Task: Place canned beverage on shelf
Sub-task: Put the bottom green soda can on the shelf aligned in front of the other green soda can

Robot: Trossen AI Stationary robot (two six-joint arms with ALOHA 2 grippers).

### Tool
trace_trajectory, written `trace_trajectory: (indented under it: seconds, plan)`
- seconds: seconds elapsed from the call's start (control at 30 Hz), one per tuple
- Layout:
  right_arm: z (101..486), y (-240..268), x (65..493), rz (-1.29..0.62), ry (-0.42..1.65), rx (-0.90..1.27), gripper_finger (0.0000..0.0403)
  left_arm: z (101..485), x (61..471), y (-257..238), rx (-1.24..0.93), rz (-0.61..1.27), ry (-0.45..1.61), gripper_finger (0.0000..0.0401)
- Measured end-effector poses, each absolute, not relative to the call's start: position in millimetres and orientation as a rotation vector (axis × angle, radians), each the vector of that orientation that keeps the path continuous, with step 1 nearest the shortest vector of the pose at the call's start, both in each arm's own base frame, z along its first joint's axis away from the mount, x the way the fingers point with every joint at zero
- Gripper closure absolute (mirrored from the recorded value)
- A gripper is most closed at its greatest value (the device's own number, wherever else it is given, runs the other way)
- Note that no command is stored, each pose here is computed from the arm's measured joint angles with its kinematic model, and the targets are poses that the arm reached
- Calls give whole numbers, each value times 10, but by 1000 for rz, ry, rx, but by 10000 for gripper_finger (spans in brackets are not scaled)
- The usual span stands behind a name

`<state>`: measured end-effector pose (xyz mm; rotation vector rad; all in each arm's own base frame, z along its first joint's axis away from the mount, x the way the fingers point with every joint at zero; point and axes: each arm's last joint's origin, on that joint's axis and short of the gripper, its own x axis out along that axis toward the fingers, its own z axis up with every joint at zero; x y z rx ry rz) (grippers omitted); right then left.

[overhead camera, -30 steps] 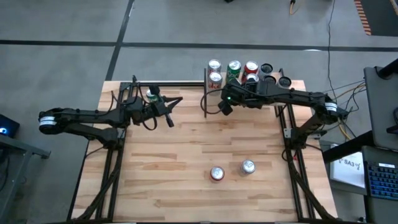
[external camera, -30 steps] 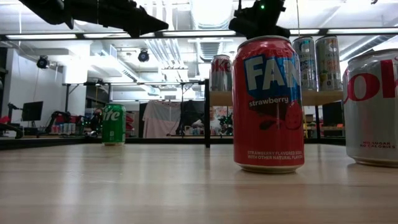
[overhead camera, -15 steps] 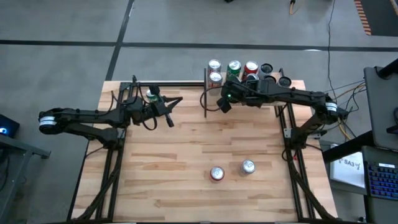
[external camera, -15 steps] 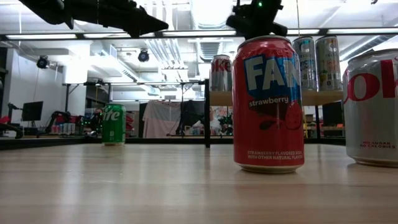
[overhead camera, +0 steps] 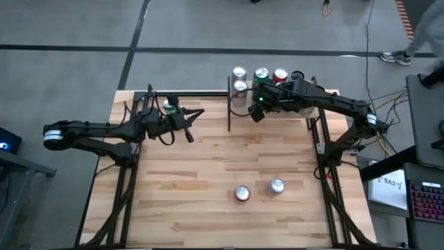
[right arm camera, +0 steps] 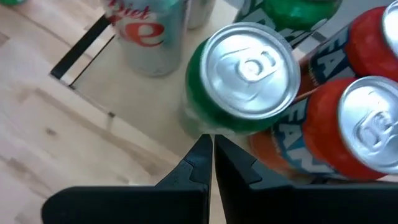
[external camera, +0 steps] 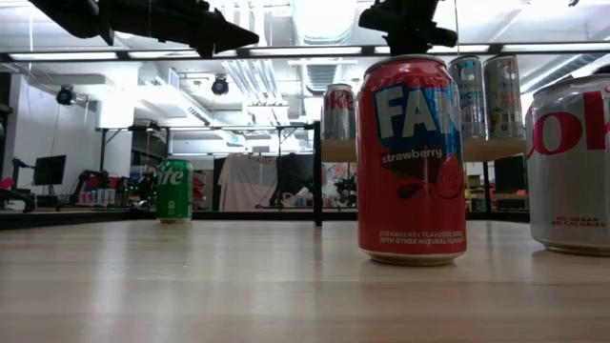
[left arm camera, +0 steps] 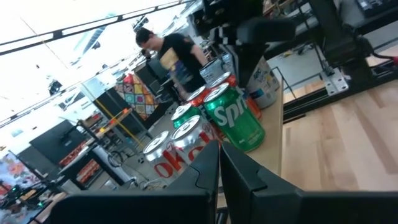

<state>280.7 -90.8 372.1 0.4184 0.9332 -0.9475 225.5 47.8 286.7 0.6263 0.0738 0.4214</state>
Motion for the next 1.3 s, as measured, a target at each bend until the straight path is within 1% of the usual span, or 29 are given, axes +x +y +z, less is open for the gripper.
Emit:
trace_trajectory:
  seconds: [0.2,0.4,0.73,1.0,1.3]
  plan:
    - [3661,-1007,2849,-994,937,399,394,2871,2256,476,623,411,65,401]
    - [3627,-1091,2860,-1050,906,470,394,2871,2256,477,621,412,64,401]
    - [3667,-1070,2876,-1013,854,539,394,2871,2253,492,620,418,67,401]
    - [3700,-1095,3008,-960,762,493,394,2871,2252,493,620,419,67,401]
    - [3628,-1172,3022,-1014,796,441,394,2871,2252,494,620,419,67,401]
